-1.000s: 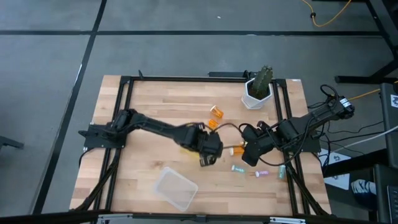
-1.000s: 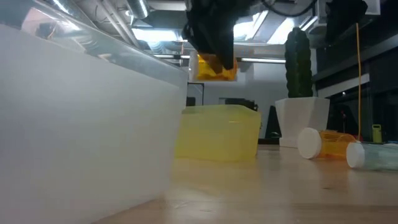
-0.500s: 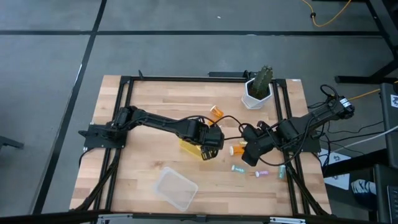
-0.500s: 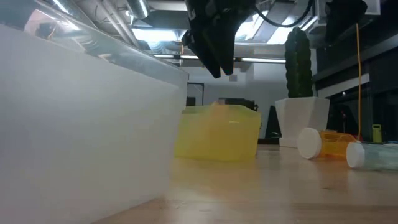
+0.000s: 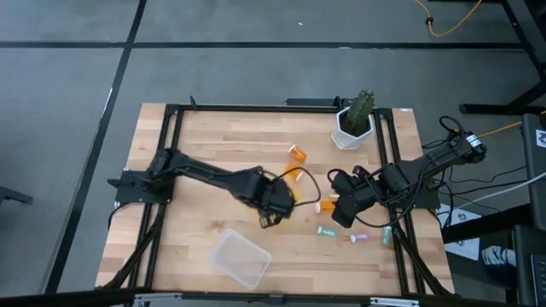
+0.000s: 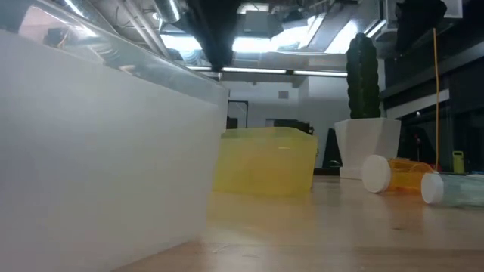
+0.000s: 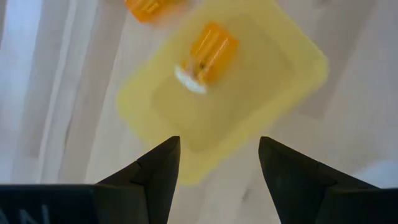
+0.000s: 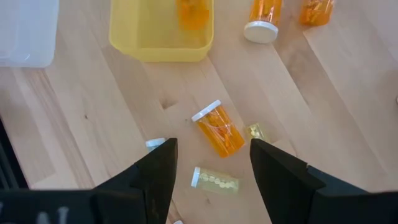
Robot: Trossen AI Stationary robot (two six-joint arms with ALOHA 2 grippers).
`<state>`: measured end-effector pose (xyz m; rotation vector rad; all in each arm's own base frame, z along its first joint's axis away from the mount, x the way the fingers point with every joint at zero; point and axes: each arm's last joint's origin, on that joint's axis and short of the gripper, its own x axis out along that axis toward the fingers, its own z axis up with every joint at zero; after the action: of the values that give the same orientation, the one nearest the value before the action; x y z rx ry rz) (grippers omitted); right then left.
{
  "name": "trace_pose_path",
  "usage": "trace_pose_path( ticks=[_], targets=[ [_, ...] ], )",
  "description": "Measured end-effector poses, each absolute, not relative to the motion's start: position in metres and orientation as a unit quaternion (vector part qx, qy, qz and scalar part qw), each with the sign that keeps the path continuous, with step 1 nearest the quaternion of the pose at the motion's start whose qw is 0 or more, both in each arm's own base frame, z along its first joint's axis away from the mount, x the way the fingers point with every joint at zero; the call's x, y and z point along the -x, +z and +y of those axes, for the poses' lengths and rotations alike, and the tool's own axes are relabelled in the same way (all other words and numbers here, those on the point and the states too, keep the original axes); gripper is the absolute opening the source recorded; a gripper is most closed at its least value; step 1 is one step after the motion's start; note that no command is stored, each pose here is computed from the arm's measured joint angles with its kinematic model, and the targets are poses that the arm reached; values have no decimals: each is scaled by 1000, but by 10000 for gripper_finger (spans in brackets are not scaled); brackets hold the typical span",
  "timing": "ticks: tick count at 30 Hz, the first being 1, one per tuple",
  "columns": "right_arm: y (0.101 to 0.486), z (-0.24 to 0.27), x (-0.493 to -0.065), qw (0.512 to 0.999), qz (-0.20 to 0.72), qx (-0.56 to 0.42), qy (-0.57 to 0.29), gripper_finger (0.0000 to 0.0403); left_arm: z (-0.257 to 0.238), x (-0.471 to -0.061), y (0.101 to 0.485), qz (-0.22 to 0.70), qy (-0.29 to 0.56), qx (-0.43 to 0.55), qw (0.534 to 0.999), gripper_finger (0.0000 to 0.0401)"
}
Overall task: Pick and place medicine bottles into bin by pill shape (circle, oval)
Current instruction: Put the yellow bottled tablet into the transparent bin
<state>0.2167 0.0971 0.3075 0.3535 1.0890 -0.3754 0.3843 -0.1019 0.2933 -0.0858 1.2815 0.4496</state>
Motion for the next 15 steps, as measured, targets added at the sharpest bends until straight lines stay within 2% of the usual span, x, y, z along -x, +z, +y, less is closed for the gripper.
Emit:
trace_pose_path(
  ticks=[11,15],
  targets=[
    [308,97,-217,824,511,-168,-177,205,-148,-307,353,596,118,-60,792,212],
    [308,97,-217,825,509,-171,-177,205,-151,-280,379,561,90,-77,819,212]
  ],
)
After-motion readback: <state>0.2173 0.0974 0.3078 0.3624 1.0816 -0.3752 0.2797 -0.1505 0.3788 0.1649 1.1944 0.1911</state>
